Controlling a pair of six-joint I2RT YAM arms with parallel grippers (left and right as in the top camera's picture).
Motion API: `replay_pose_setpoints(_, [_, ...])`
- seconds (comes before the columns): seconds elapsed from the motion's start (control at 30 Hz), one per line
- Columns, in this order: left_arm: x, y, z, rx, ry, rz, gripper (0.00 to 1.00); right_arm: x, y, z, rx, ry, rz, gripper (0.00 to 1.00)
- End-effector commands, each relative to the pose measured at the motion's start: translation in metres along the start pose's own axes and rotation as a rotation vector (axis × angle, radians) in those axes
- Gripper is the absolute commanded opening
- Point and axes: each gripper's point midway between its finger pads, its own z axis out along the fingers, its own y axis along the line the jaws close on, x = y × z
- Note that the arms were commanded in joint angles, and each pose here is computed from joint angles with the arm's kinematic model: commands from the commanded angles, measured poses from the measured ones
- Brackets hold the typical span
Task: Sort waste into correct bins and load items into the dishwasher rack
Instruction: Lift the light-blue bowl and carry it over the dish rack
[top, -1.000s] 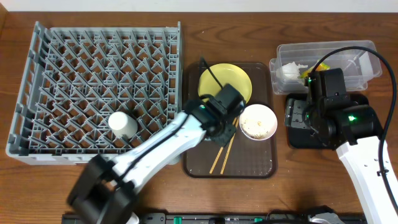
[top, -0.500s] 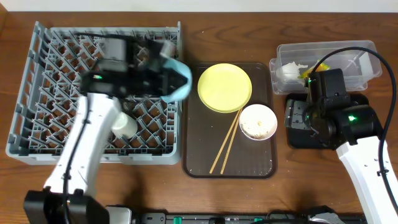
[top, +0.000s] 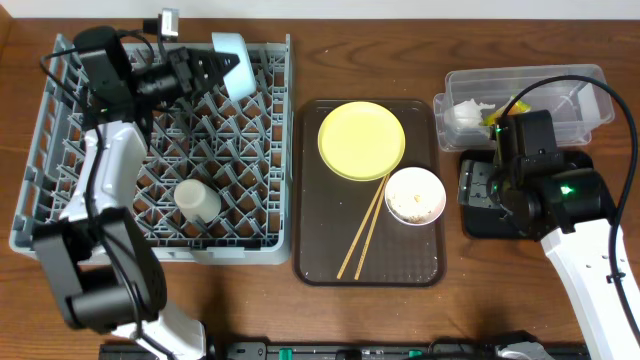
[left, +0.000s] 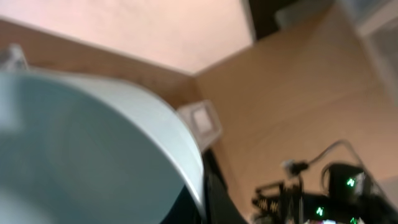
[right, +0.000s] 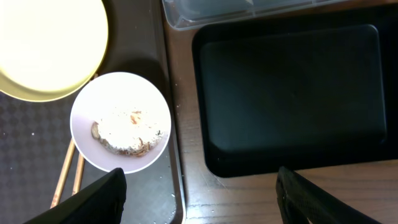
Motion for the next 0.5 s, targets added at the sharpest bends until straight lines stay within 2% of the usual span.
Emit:
replay_pose_setpoints(0.0, [0.002, 0.002, 0.005, 0.056, 0.054, -0.24, 0.06, -0.006, -0.003, -0.005, 0.008, -0.024, 0.026, 0.75])
replay_pose_setpoints(0.27, [0.011, 0.056, 0.012, 0.036, 0.062, -0.361, 0.06, -0.006, -0.003, -0.005, 0.008, -0.024, 0.026, 0.75])
replay_pose_setpoints(0.47, [0.016, 0.08, 0.013, 0.028, 0.061, -0.399, 0.06, -0.005, -0.003, -0.005, 0.008, -0.023, 0.026, 0.75])
